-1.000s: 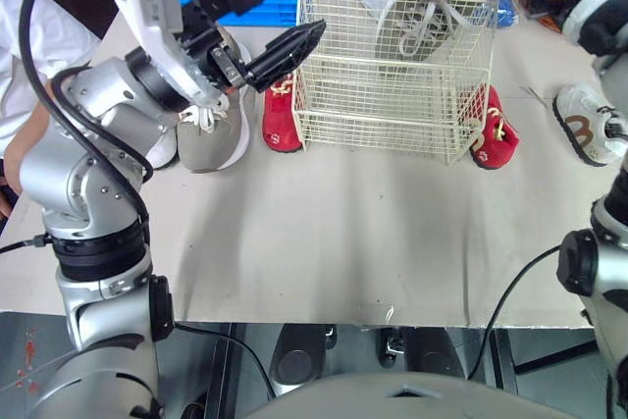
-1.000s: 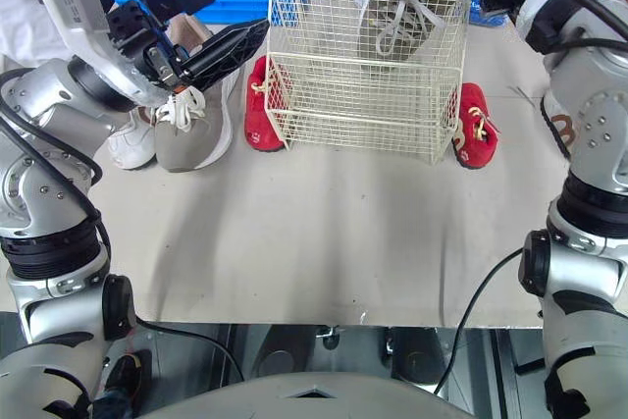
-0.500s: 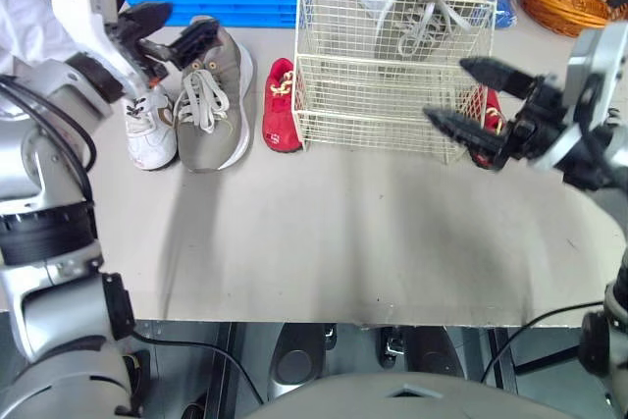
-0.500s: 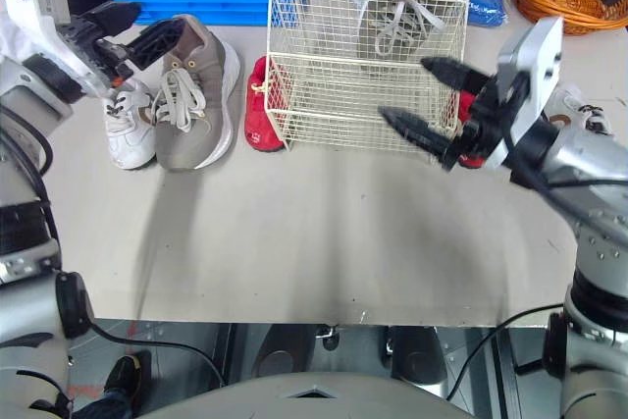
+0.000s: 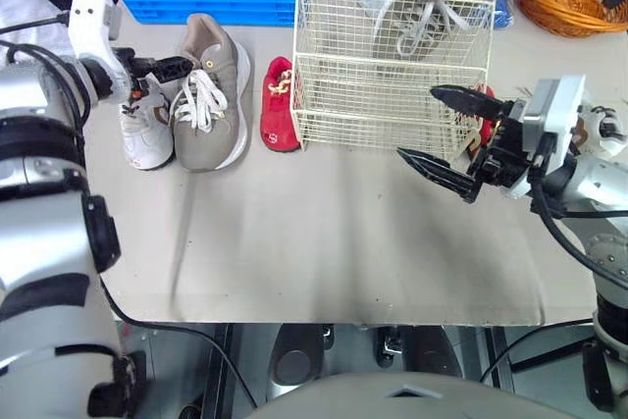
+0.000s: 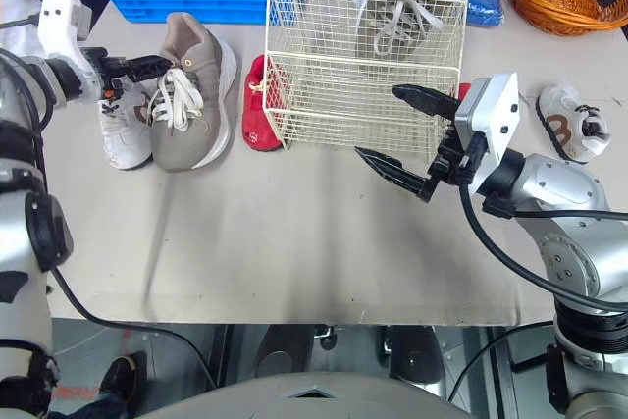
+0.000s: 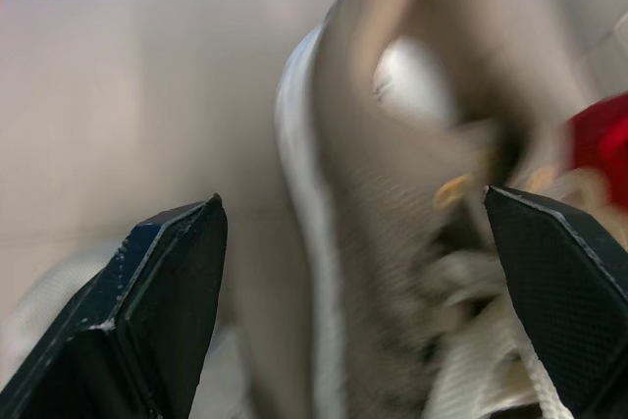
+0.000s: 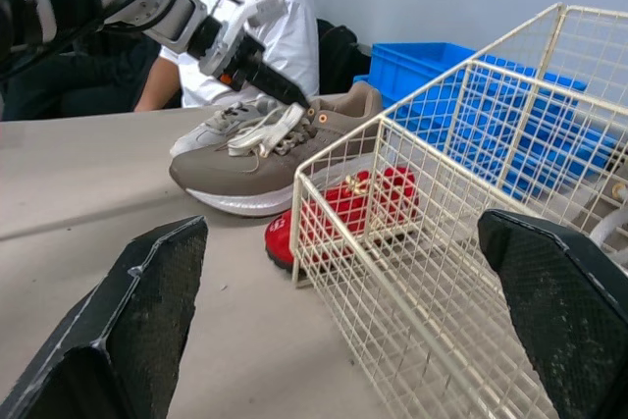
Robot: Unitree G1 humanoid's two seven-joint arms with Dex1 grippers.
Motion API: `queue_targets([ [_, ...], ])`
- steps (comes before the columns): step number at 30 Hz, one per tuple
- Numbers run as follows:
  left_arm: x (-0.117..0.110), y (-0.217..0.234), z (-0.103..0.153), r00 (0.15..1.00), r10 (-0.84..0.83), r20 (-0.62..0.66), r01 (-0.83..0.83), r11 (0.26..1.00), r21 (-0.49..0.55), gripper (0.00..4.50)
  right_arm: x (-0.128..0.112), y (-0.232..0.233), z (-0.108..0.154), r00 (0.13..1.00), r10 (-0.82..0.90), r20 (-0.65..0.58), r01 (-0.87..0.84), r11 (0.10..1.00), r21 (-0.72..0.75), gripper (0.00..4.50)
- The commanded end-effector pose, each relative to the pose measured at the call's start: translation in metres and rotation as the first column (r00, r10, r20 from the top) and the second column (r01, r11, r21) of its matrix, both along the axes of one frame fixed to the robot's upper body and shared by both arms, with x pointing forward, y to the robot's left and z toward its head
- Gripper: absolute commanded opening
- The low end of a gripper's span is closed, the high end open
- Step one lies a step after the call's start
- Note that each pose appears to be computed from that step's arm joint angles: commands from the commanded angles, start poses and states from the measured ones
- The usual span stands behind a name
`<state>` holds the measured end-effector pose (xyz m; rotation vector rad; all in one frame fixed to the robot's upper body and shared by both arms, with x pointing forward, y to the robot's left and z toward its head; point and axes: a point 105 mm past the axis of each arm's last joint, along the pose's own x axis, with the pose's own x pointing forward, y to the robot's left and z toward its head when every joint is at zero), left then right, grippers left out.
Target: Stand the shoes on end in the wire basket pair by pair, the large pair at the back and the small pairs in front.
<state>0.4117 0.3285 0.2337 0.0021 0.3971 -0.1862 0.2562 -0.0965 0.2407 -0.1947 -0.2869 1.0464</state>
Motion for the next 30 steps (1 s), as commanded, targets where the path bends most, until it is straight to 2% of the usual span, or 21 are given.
queue_targets([
  [1,0.000,0.002,0.006,1.000,-0.010,-0.029,0.012,0.999,0.047,4.50,-0.003,0.002,0.008,0.998,0.003,0.060,-0.003,1.000,0.011,4.36],
  [8,0.003,-0.003,-0.008,0.995,-0.021,-0.101,0.031,0.994,0.106,4.50,-0.002,0.006,0.006,0.998,-0.001,0.066,-0.001,1.000,0.028,4.36],
  [14,-0.003,-0.001,-0.024,0.974,-0.031,-0.224,0.080,0.973,0.215,4.50,0.000,0.007,0.004,0.997,-0.011,0.072,0.008,0.999,0.036,4.36],
  [15,-0.005,-0.002,-0.026,0.967,-0.041,-0.252,0.101,0.969,0.228,3.99,0.000,0.007,0.004,0.997,-0.012,0.073,0.010,0.999,0.036,4.50],
  [16,-0.007,-0.002,-0.027,0.958,-0.054,-0.281,0.125,0.963,0.240,3.80,0.000,0.007,0.004,0.997,-0.013,0.074,0.011,0.999,0.036,4.50],
  [20,-0.013,0.002,-0.032,0.935,-0.046,-0.352,0.157,0.943,0.293,1.92,0.000,0.008,0.005,0.997,-0.015,0.080,0.012,0.999,0.038,4.50],
  [24,-0.019,0.015,-0.040,0.917,0.012,-0.400,0.145,0.921,0.361,0.26,0.001,0.008,0.004,0.996,-0.021,0.083,0.017,0.999,0.042,4.50],
  [25,-0.019,0.016,-0.041,0.916,0.016,-0.401,0.142,0.921,0.363,0.01,0.001,0.008,0.004,0.996,-0.021,0.084,0.018,0.999,0.042,4.50],
  [30,-0.019,0.020,-0.040,0.927,0.044,-0.373,0.097,0.931,0.351,0.01,0.003,0.009,0.005,0.996,-0.025,0.091,0.021,0.999,0.044,4.50],
])
